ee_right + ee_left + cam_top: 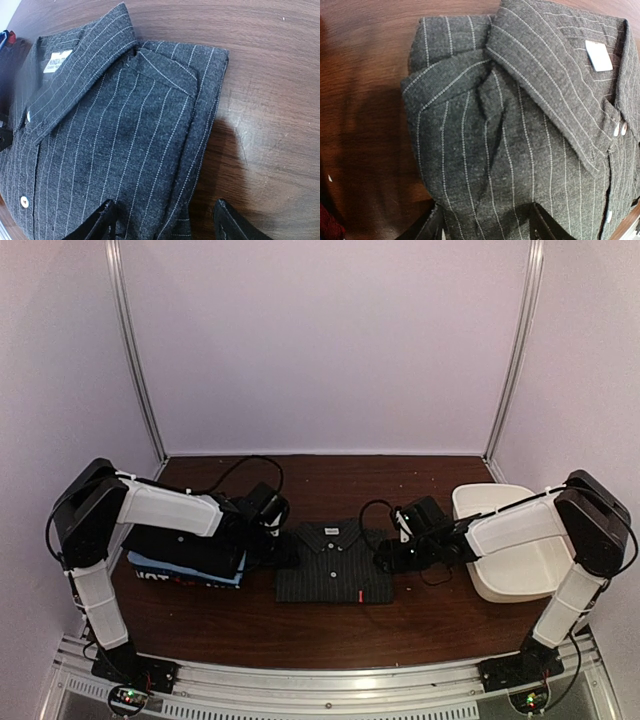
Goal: Fold and stack the long sleeve shirts
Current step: Pick up the square-folded shirt from the center of the board.
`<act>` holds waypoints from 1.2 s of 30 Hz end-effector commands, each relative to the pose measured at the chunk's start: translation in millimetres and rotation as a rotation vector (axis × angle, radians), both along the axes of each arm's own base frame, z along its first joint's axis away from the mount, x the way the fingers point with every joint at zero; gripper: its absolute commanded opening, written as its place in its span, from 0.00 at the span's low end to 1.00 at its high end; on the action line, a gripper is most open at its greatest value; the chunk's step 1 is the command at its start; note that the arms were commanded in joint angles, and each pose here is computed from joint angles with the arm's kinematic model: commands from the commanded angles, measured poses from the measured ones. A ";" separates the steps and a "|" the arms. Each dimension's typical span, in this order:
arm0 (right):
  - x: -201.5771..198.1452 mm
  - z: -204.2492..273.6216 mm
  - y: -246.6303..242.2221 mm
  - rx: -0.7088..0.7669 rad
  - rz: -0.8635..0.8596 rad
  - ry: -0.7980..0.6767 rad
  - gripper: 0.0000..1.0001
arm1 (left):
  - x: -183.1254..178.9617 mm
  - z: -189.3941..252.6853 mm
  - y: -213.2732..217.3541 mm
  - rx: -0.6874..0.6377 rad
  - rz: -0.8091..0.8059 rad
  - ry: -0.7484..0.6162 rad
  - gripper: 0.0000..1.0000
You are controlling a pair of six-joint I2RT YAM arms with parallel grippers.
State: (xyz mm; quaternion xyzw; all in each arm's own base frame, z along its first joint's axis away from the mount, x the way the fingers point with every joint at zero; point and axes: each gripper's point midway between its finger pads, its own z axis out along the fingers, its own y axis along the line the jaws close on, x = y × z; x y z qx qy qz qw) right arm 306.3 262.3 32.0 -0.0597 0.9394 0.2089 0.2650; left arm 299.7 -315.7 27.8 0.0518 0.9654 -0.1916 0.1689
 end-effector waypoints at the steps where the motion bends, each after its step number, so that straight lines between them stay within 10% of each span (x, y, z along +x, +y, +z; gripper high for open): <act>1: -0.1 -6.6 -3.4 -0.032 -0.002 0.019 0.67 | 5.0 0.1 14.3 0.073 0.021 -0.031 0.61; 12: -4.7 -12.4 -7.0 -0.050 -0.003 0.033 0.66 | -0.1 -5.2 7.7 0.026 -0.008 -0.007 0.64; 21: -9.4 -17.8 9.3 -0.032 0.030 0.054 0.60 | -9.5 -15.7 -14.5 -0.069 -0.036 0.062 0.38; 27: -10.5 -12.5 22.4 0.037 0.051 0.062 0.34 | -5.6 -5.2 -22.4 -0.096 -0.044 0.050 0.00; 31: -7.1 4.4 25.6 0.056 0.050 0.038 0.05 | 1.4 12.9 -23.2 -0.091 -0.042 0.014 0.00; 36: -2.8 46.2 32.3 0.126 0.053 -0.014 0.00 | 7.6 47.4 -24.4 -0.099 -0.052 -0.036 0.00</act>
